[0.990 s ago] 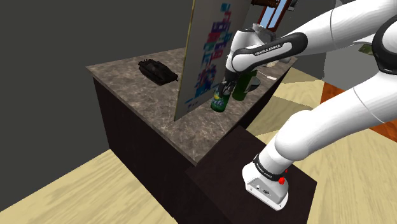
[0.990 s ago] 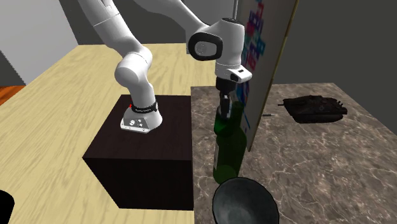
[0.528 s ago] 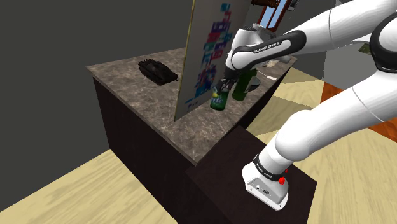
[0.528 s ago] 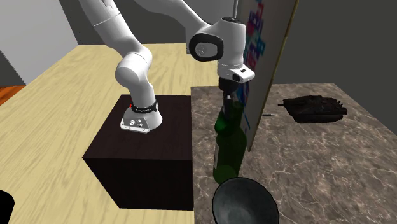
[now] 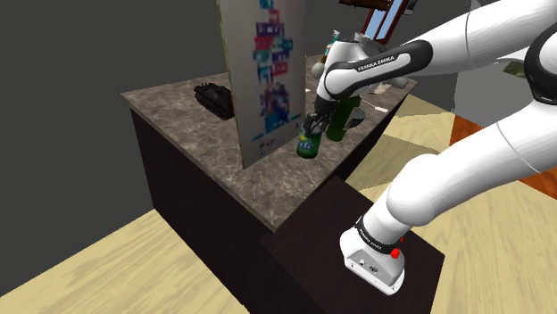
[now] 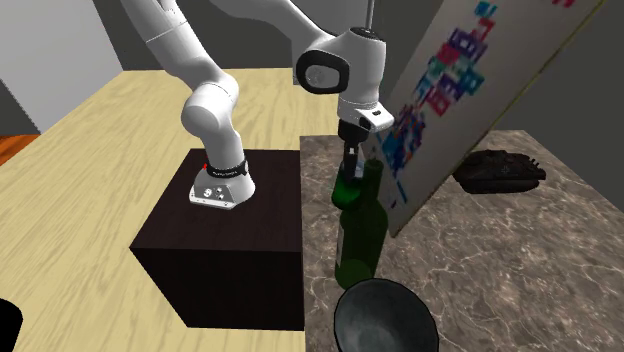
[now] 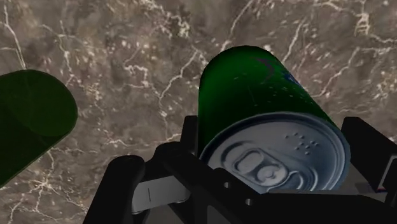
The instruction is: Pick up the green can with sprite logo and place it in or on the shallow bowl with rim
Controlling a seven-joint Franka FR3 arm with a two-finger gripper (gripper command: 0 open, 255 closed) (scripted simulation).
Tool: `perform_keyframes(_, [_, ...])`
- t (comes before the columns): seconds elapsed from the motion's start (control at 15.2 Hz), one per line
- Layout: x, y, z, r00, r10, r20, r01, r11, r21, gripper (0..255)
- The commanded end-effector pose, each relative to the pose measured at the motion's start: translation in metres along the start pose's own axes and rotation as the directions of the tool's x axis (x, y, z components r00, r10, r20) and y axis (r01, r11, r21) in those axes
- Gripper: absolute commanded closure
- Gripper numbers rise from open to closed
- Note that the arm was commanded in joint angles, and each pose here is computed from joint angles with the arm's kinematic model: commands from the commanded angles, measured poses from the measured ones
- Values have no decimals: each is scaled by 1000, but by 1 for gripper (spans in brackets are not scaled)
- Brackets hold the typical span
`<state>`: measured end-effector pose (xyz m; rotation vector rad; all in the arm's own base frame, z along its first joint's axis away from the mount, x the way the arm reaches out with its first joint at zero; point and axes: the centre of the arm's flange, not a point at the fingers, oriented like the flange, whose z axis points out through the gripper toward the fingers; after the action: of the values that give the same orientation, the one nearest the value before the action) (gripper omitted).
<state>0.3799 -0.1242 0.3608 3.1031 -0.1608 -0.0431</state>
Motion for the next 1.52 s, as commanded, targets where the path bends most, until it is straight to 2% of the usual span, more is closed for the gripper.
perform_keyframes(0.0, [-2,0,-7,1000,0,19,0,1000,3,255])
perform_keyframes(1.45, [-5,4,-123,1000,0,19,0,1000,3,255])
